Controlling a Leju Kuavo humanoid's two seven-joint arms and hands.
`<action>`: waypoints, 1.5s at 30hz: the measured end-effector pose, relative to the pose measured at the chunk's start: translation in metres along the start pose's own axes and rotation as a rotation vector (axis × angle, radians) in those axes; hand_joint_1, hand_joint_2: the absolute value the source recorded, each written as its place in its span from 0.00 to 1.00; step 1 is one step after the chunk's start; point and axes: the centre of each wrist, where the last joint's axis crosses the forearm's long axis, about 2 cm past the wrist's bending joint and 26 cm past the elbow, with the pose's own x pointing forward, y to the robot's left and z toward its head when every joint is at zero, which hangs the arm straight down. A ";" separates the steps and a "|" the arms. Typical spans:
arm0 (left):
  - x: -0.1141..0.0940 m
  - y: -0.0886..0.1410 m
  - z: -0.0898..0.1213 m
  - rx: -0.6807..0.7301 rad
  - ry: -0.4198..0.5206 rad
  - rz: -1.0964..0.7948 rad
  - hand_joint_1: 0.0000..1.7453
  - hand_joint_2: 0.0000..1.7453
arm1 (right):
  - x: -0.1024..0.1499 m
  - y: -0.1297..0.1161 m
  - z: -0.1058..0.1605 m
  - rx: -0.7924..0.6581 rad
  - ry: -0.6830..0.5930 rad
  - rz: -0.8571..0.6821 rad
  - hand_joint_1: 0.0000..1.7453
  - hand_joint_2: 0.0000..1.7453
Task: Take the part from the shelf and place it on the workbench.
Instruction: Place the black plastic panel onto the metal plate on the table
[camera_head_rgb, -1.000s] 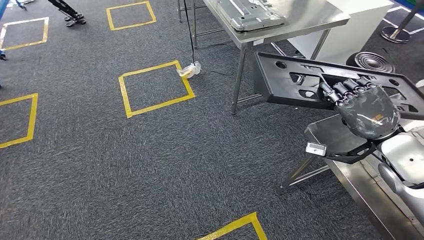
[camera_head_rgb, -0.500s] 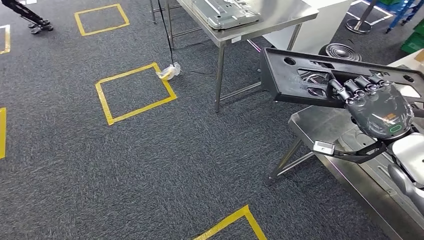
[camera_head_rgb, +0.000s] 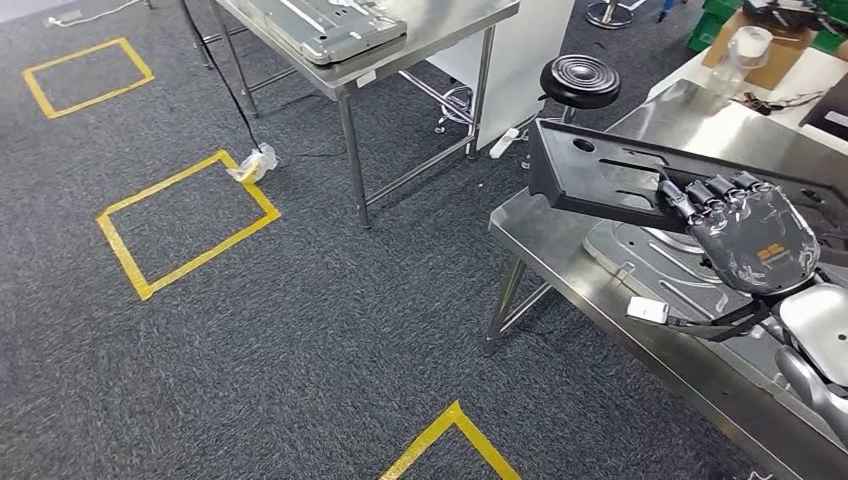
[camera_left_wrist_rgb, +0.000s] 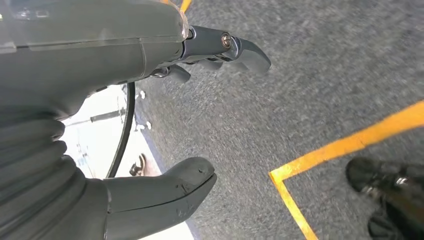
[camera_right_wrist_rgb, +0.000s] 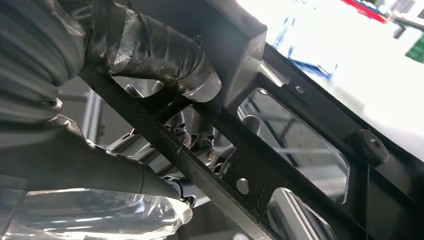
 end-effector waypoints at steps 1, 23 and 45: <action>0.000 0.000 0.000 0.001 0.001 0.001 0.00 1.00 | 0.001 0.001 0.002 0.011 0.003 -0.003 1.00 1.00; 0.001 -0.003 0.000 -0.009 -0.016 0.030 0.00 1.00 | 0.023 0.043 0.038 0.242 0.106 -0.026 1.00 1.00; 0.003 -0.001 0.000 -0.009 0.006 0.006 0.00 1.00 | 0.022 0.088 -0.012 0.325 0.098 0.008 1.00 1.00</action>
